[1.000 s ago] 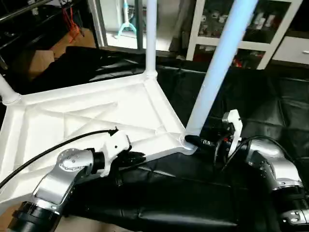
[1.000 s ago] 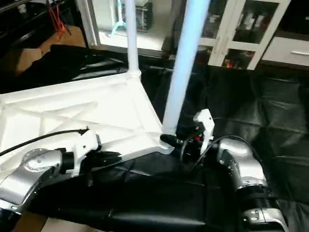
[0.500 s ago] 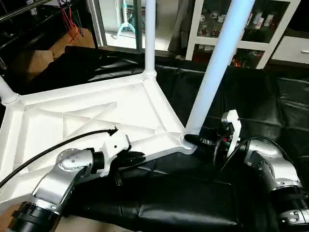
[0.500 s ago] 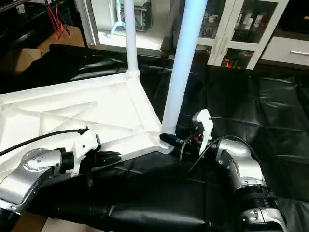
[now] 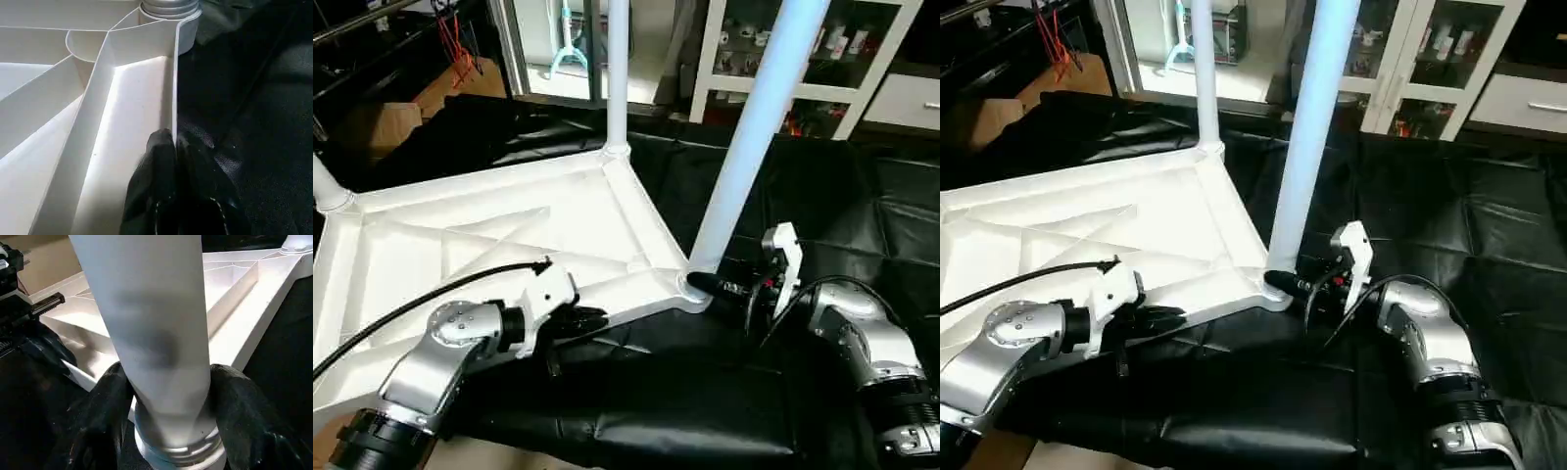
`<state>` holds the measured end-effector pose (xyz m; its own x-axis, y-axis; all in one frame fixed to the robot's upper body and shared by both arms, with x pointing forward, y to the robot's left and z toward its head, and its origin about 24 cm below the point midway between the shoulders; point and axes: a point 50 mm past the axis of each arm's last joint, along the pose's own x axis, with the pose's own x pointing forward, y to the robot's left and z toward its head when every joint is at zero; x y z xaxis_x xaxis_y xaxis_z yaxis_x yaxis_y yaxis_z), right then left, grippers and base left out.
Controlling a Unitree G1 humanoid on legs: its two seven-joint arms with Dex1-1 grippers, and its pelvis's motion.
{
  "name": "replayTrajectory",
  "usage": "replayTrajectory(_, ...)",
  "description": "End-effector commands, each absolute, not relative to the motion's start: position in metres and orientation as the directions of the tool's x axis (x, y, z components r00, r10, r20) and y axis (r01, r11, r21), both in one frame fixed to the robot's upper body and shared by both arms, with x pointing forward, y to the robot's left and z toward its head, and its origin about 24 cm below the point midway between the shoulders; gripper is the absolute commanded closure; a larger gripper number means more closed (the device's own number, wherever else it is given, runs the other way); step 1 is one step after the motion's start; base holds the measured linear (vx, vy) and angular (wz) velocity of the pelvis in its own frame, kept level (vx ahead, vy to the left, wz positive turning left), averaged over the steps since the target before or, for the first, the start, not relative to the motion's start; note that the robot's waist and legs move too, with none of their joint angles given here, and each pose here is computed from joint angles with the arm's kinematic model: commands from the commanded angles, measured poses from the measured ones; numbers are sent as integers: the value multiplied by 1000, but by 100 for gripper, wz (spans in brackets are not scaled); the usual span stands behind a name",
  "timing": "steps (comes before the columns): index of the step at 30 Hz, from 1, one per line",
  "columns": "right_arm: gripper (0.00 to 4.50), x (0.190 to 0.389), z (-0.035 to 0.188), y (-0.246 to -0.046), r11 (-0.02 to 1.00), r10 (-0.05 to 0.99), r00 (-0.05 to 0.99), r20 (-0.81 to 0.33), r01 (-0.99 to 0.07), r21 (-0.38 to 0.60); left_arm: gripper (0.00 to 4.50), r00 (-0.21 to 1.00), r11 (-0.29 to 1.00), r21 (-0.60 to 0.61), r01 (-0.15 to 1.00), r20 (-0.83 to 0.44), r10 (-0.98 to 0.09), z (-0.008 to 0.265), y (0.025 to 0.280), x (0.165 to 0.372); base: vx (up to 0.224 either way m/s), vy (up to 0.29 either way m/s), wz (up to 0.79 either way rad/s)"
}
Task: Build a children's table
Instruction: Rotate leg to tighten
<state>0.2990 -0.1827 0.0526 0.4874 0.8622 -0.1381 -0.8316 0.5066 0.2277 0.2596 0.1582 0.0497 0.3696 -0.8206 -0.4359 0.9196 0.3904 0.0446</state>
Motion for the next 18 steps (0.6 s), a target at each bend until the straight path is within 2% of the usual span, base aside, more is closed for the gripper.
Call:
replayTrajectory(1, 238, 300, 53, -182, 505, 863, 488, -129, -829, 242, 450, 344, 409, -20, 912, -504, -792, 32, 165, 252, 0, 0, 0)
replayTrajectory(3, 239, 299, 53, -182, 496, 868, 480, -126, -832, 249, 450, 338, 404, -24, 915, -505, -795, 32, 165, 251, 0, 0, 0)
replayTrajectory(4, 239, 314, 28, -164, 754, 642, 748, -167, -576, 315, 450, 435, 524, -45, 850, -500, -749, 20, 129, 267, 0, 0, 0)
replayTrajectory(5, 239, 314, 28, -164, 754, 642, 748, -167, -576, 315, 450, 435, 524, -45, 850, -500, -749, 20, 129, 267, 0, 0, 0)
replayTrajectory(6, 239, 319, -4, -136, 917, 287, 900, -329, -159, 365, 450, 527, 646, -52, 762, -529, -665, 13, 81, 281, 0, 0, 0)
replayTrajectory(7, 240, 319, -4, -136, 917, 287, 900, -329, -159, 365, 450, 527, 646, -52, 762, -529, -665, 13, 81, 281, -51, 14, -1)
replayTrajectory(8, 241, 318, -11, -132, 931, 210, 903, -374, -67, 360, 450, 552, 678, -47, 734, -540, -635, 13, 76, 285, 0, 0, 0)
replayTrajectory(14, 242, 321, -8, -130, 931, 216, 905, -365, -79, 355, 450, 567, 690, -43, 723, -533, -628, 15, 79, 287, 0, 0, 0)
replayTrajectory(15, 242, 322, -3, -116, 905, 307, 896, -322, -170, 390, 450, 559, 676, -52, 735, -519, -647, 18, 74, 286, 0, 0, 0)
replayTrajectory(17, 242, 323, 1, -109, 895, 349, 888, -299, -221, 387, 450, 553, 663, -51, 746, -507, -661, 19, 71, 286, 0, 0, 0)
replayTrajectory(18, 186, 323, 6, -105, 877, 403, 880, -254, -292, 381, 450, 539, 637, -51, 769, -484, -690, 21, 69, 284, 0, 0, 0)
